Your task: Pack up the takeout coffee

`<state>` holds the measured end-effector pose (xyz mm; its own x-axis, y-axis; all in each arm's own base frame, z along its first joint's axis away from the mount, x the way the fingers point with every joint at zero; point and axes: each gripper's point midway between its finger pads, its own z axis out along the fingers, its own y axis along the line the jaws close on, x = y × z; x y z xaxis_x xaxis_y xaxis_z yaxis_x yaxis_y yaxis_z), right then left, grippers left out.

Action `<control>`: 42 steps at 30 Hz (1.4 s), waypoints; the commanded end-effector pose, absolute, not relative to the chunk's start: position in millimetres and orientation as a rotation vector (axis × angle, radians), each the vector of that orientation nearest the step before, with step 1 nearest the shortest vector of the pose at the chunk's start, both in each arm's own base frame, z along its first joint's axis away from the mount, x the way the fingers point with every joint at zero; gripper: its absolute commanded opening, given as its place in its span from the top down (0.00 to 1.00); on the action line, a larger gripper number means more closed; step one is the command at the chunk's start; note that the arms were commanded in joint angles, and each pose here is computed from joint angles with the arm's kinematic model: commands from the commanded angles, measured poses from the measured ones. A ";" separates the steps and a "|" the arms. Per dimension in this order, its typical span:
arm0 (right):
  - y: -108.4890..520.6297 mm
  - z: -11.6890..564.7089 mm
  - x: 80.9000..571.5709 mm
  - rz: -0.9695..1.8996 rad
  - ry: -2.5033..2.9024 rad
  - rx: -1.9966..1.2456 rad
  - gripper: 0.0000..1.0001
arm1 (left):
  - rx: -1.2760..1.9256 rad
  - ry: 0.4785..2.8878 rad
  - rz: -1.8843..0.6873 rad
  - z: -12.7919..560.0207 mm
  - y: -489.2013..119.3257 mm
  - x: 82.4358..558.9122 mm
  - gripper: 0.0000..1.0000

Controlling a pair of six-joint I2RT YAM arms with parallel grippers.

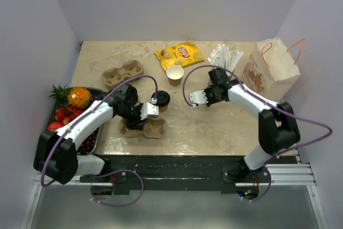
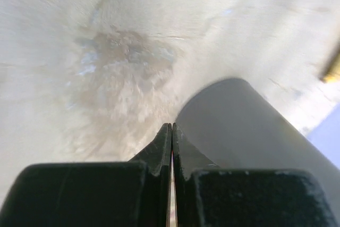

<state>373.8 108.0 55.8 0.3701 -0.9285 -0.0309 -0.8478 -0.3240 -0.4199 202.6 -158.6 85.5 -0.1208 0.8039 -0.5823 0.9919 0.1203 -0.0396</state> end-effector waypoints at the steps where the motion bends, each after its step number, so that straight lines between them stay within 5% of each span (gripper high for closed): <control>1: 157.6 160.0 333.0 -0.003 1.630 -1.862 1.00 | 1.735 1.944 -0.630 84.5 -168.0 206.7 0.91; 5: 177.3 285.7 347.9 0.147 1.730 -1.173 0.98 | 1.734 1.934 -0.617 82.3 -170.1 213.3 0.90; 9: 116.2 374.8 371.0 -0.039 1.716 -0.598 0.96 | 1.716 1.942 -0.634 80.5 -173.6 215.8 0.90; 14: 14.5 437.2 395.1 -0.232 1.707 -0.213 0.73 | 1.712 1.933 -0.674 78.1 -177.9 211.0 0.89; 16: -22.5 425.3 413.9 -0.247 1.791 -0.174 0.61 | 1.721 1.925 -0.677 79.2 -178.8 209.8 0.89; 29: -147.7 371.1 424.5 -0.377 2.155 -0.098 0.42 | 1.694 1.883 -0.667 81.2 -186.6 210.6 0.88; 42: -177.0 314.2 432.5 -0.414 2.314 -0.123 0.39 | 1.686 1.882 -0.670 79.6 -185.8 207.4 0.88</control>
<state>428.9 -171.3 332.7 -0.6632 -0.1993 -0.7214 0.0631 0.9456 -0.3192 204.8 -175.6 69.9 -0.1183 0.7737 -0.6224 0.9921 0.1180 -0.0418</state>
